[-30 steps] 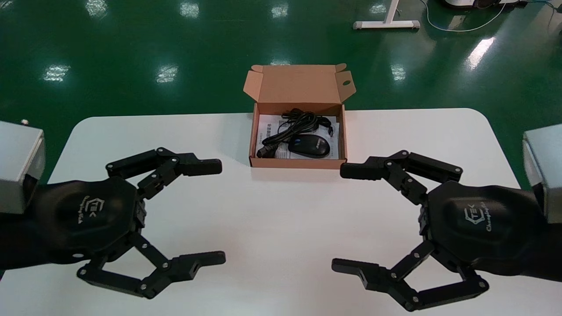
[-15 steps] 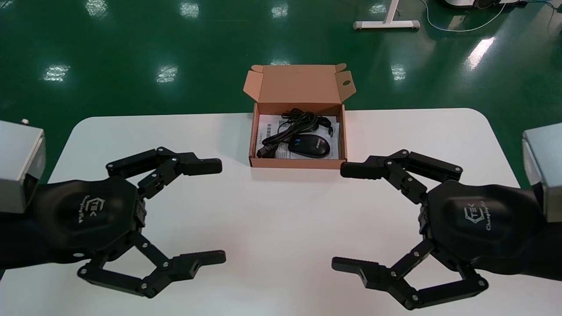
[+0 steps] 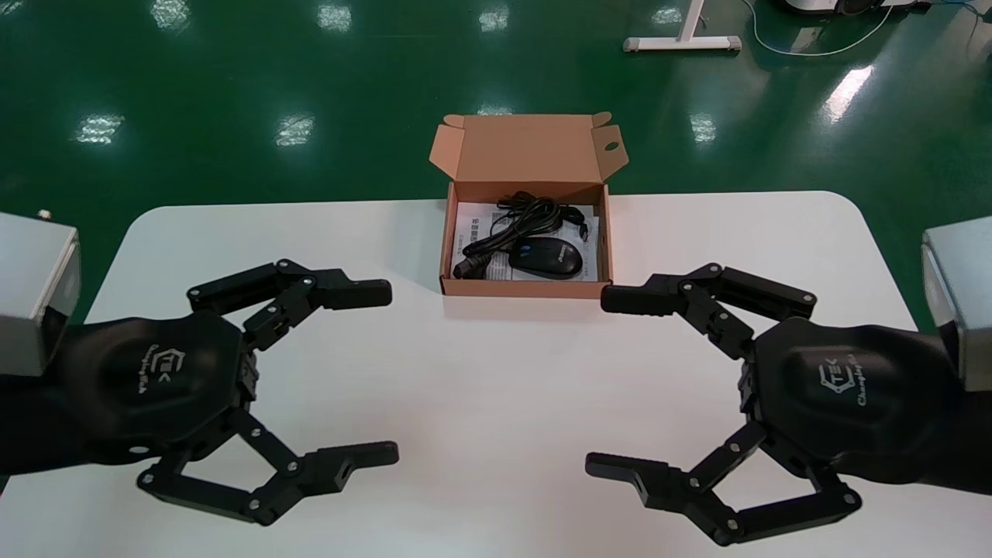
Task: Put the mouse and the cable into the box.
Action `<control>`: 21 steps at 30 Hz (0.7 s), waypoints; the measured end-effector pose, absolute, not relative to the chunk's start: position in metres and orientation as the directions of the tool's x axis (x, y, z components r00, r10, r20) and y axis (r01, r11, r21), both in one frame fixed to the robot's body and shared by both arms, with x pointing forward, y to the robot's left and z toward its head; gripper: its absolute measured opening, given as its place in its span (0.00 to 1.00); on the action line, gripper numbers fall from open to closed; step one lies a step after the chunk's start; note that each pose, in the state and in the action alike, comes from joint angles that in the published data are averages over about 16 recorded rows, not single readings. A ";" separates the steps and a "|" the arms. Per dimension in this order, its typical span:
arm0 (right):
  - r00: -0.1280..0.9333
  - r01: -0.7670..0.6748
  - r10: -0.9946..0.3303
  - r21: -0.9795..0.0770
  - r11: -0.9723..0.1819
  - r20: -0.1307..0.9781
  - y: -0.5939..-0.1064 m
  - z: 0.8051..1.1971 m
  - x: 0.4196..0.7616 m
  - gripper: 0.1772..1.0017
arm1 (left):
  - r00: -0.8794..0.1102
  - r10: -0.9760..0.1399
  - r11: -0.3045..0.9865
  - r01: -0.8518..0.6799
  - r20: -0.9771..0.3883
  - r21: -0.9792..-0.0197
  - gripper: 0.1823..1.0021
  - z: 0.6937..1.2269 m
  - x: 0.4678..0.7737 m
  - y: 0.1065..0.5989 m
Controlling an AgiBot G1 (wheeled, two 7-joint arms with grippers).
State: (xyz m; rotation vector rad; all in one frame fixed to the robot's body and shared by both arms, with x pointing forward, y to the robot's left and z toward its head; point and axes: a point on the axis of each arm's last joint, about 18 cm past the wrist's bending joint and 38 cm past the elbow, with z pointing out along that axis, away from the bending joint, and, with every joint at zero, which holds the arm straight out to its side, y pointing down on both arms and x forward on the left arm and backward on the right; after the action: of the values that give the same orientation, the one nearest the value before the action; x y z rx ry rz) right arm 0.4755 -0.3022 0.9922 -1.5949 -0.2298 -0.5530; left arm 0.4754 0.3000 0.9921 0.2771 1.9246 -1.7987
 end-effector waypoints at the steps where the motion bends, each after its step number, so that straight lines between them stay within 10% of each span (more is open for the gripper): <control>1: 0.860 0.465 -0.179 -0.878 -0.112 0.478 -0.302 0.992 0.476 1.00 | -0.860 -0.178 0.112 0.464 -0.477 -0.879 1.00 0.992 0.475 0.300; 21: 0.860 0.465 -0.179 -0.878 -0.112 0.478 -0.302 0.992 0.476 1.00 | -0.860 -0.178 0.112 0.464 -0.477 -0.879 1.00 0.992 0.475 0.300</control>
State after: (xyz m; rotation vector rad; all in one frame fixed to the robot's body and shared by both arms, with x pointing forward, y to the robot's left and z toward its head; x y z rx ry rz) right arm 0.4756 -0.3022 0.9922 -1.5948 -0.2297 -0.5531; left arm 0.4754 0.3000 0.9921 0.2772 1.9246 -1.7988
